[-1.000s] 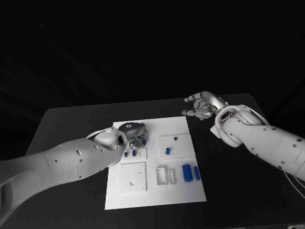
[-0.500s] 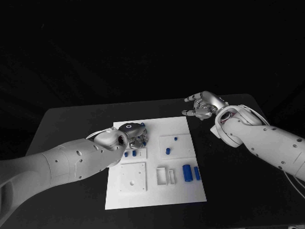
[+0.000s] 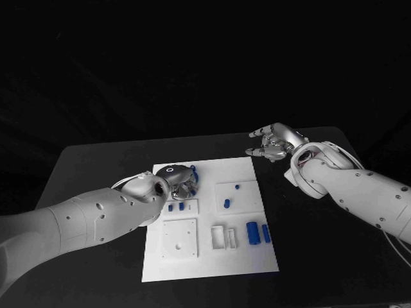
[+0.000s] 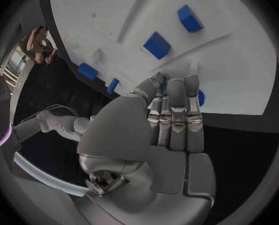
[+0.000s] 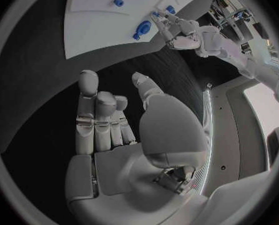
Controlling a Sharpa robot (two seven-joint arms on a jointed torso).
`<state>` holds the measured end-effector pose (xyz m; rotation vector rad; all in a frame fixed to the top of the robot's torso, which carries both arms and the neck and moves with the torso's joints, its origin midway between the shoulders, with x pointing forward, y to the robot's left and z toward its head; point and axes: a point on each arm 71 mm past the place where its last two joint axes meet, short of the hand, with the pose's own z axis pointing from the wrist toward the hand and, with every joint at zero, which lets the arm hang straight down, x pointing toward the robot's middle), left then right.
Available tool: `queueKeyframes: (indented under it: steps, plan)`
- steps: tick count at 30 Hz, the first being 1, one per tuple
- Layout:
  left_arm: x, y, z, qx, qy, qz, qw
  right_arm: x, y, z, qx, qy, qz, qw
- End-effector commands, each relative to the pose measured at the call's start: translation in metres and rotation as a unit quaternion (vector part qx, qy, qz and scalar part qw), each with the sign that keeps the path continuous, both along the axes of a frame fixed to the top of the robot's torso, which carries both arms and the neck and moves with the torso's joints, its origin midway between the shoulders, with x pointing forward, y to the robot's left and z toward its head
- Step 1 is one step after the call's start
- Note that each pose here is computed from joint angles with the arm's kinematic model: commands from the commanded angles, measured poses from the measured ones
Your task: Assemble the parts on the task board
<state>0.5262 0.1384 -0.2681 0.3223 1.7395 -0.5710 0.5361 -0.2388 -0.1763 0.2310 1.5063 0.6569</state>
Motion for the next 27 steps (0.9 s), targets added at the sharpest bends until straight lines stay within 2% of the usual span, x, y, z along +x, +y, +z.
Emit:
queueKeyframes:
  steps: [1,11,14,21,27]
  plan:
    - [-0.0013,0.001,0.0076,-0.035,0.004,0.008,0.999,0.000,0.000,0.000,-0.002,0.000,0.004,1.000]
    - [-0.0056,0.018,0.0372,-0.088,0.025,0.024,0.995,0.000,-0.004,0.000,-0.004,0.001,-0.001,1.000]
    - [-0.0059,0.025,0.0429,-0.087,0.033,0.028,0.995,0.000,-0.005,0.000,-0.005,0.001,-0.002,1.000]
    - [-0.0031,0.040,0.0454,-0.077,0.042,0.041,0.995,0.000,-0.006,0.000,-0.006,0.002,-0.003,1.000]
    - [0.0002,0.049,0.0417,-0.066,0.039,0.047,0.996,0.000,-0.006,0.000,-0.006,0.001,-0.002,1.000]
